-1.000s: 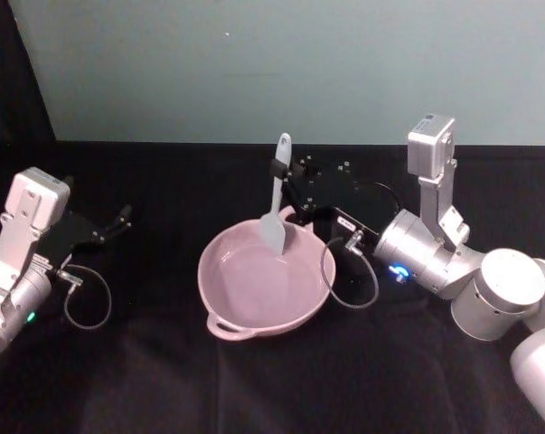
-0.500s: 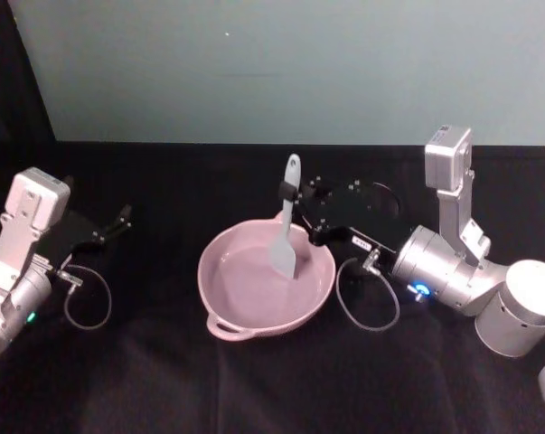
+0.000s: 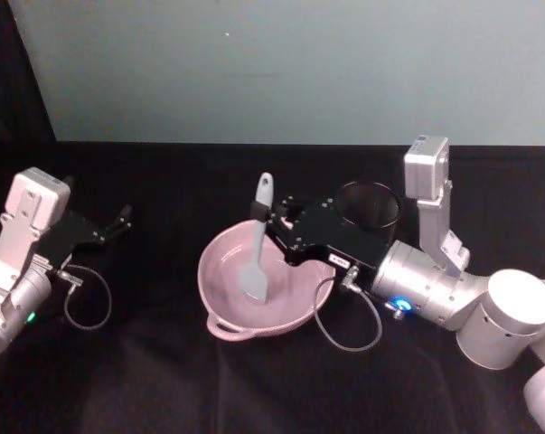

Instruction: Use the one hand to pick up the spoon and stir the clear water in the bowl.

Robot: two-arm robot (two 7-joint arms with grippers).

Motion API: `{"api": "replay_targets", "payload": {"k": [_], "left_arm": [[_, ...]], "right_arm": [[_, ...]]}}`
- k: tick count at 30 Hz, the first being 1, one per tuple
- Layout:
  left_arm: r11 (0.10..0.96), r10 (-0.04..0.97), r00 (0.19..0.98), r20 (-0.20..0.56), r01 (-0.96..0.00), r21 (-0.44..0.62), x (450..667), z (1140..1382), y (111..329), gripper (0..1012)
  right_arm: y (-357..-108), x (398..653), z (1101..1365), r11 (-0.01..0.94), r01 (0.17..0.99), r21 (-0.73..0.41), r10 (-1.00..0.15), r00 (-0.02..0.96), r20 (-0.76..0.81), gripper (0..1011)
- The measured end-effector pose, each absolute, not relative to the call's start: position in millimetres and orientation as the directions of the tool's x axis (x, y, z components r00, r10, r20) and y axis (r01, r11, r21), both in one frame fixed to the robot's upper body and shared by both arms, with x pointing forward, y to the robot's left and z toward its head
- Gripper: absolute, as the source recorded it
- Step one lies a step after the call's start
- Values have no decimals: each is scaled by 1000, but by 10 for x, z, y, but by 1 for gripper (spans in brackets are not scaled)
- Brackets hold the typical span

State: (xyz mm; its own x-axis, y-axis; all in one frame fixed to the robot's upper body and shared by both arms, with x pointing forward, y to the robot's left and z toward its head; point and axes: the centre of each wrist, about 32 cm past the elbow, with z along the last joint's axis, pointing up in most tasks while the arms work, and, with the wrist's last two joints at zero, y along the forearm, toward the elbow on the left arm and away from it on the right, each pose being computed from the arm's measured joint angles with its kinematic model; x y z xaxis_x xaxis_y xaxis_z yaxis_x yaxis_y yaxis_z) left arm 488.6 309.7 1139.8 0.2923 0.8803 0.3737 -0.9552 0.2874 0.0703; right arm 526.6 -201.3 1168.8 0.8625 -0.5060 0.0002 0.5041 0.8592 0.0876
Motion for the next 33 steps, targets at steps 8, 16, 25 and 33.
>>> {"api": "replay_targets", "payload": {"k": [8, 16, 25, 33], "left_arm": [[287, 880, 292, 374, -955, 70, 4886, 11398, 3097, 1011], [287, 880, 292, 374, -955, 70, 4886, 11398, 3097, 1011], [287, 880, 292, 374, -955, 70, 4886, 11398, 3097, 1011], [287, 880, 292, 374, -955, 70, 4886, 11398, 3097, 1011]], "right_arm": [[-1864, 5345, 11710, 860, 501, 101, -502, 865, -7, 111], [-1797, 5532, 11689, 833, 542, 111, -546, 838, 8, 111], [-1858, 5674, 11664, 793, 597, 120, -605, 794, 49, 111], [-2022, 5692, 11698, 772, 625, 112, -634, 769, 81, 111]]}}
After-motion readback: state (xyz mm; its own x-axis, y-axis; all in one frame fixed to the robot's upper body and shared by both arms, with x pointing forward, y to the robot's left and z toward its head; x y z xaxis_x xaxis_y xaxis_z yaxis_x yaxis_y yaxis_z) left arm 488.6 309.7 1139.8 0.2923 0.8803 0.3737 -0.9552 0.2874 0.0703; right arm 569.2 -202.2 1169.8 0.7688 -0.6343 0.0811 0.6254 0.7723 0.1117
